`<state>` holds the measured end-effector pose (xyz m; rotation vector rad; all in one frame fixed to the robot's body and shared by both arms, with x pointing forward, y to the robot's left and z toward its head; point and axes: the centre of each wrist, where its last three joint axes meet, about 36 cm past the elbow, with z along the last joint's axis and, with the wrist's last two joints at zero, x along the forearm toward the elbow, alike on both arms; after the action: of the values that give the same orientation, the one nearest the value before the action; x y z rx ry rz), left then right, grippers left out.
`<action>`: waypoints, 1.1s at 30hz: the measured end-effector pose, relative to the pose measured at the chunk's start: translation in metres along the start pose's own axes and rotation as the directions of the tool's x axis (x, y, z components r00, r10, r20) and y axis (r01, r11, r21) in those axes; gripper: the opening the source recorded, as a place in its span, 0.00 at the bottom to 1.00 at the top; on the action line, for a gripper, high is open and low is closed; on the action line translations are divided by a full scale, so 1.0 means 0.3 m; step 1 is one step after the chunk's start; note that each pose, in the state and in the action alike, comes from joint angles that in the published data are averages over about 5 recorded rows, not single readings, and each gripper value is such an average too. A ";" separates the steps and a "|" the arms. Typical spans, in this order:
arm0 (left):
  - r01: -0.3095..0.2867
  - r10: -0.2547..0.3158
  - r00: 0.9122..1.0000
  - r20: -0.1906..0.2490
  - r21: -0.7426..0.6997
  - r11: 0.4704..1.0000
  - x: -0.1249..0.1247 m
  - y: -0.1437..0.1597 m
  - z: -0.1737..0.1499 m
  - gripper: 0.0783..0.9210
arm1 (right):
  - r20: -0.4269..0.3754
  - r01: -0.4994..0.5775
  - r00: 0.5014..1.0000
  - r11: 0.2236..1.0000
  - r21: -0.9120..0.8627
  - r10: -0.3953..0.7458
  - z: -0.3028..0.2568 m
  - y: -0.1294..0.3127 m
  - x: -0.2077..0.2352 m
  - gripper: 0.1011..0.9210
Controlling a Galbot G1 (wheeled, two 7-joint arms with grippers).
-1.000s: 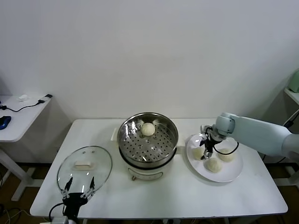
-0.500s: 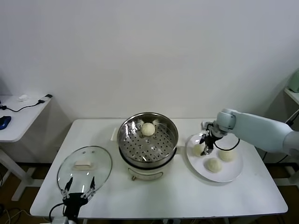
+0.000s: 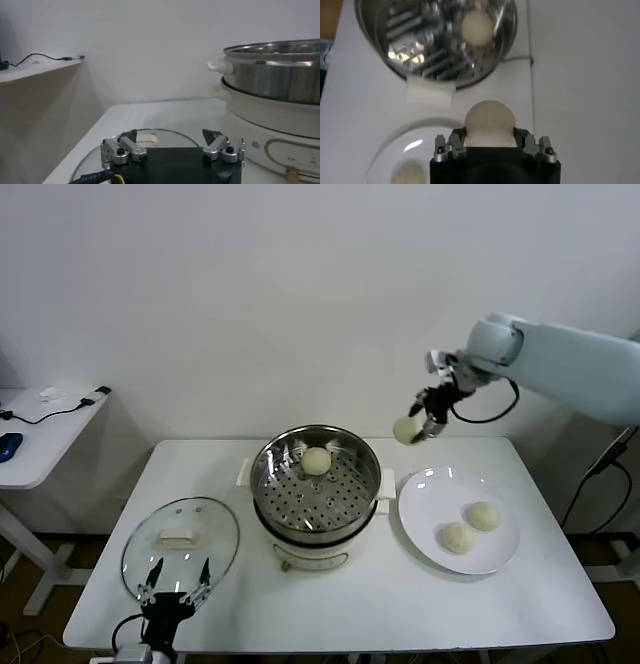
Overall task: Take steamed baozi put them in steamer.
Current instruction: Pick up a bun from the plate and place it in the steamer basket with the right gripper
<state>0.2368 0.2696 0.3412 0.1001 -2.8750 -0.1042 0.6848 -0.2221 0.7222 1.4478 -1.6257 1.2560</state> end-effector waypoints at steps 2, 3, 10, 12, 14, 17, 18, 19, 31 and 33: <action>-0.001 0.001 1.000 0.003 0.000 1.000 0.001 -0.001 -0.005 0.88 | 0.021 0.011 1.000 1.000 0.018 -0.012 -0.091 0.020 -0.020 0.66; -0.001 0.001 1.000 0.004 0.000 1.000 0.002 -0.002 -0.007 0.88 | 0.029 0.017 0.999 1.000 0.026 -0.018 -0.135 0.031 -0.035 0.66; 0.001 -0.001 1.000 0.006 0.003 1.000 0.006 -0.003 -0.011 0.88 | 0.026 0.045 0.999 0.997 0.056 -0.047 -0.365 0.097 -0.185 0.66; 0.003 -0.003 1.000 0.006 0.004 1.000 0.008 -0.003 -0.010 0.88 | 0.016 0.051 0.999 0.997 0.058 -0.052 -0.407 0.111 -0.237 0.66; 0.004 -0.004 1.000 0.005 0.005 1.000 0.008 -0.003 -0.010 0.88 | 0.002 0.054 0.998 0.997 0.057 -0.055 -0.440 0.123 -0.291 0.66; 0.005 -0.005 1.000 0.003 0.006 1.000 0.008 -0.004 -0.007 0.88 | -0.019 0.060 0.998 0.997 0.054 -0.059 -0.475 0.141 -0.373 0.66; 0.005 -0.005 1.000 0.002 0.006 1.000 0.008 -0.004 -0.005 0.88 | -0.026 0.062 0.998 0.997 0.053 -0.061 -0.484 0.148 -0.400 0.66; 0.005 -0.005 1.000 0.001 0.007 1.000 0.007 -0.004 -0.004 0.88 | -0.033 0.063 0.998 0.997 0.053 -0.062 -0.493 0.154 -0.426 0.66; 0.002 -0.003 1.000 0.006 0.009 1.000 0.004 -0.007 -0.007 0.88 | -0.077 0.049 0.996 0.998 0.037 -0.046 -0.537 0.194 -0.645 0.67; 0.003 -0.003 1.000 0.006 0.010 1.000 0.005 -0.007 -0.007 0.88 | -0.077 0.047 0.996 0.998 0.034 -0.044 -0.535 0.196 -0.664 0.67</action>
<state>0.2361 0.2673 0.3435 0.1055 -2.8816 -0.0913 0.6470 -0.0012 0.5857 1.4328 -1.5188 1.3050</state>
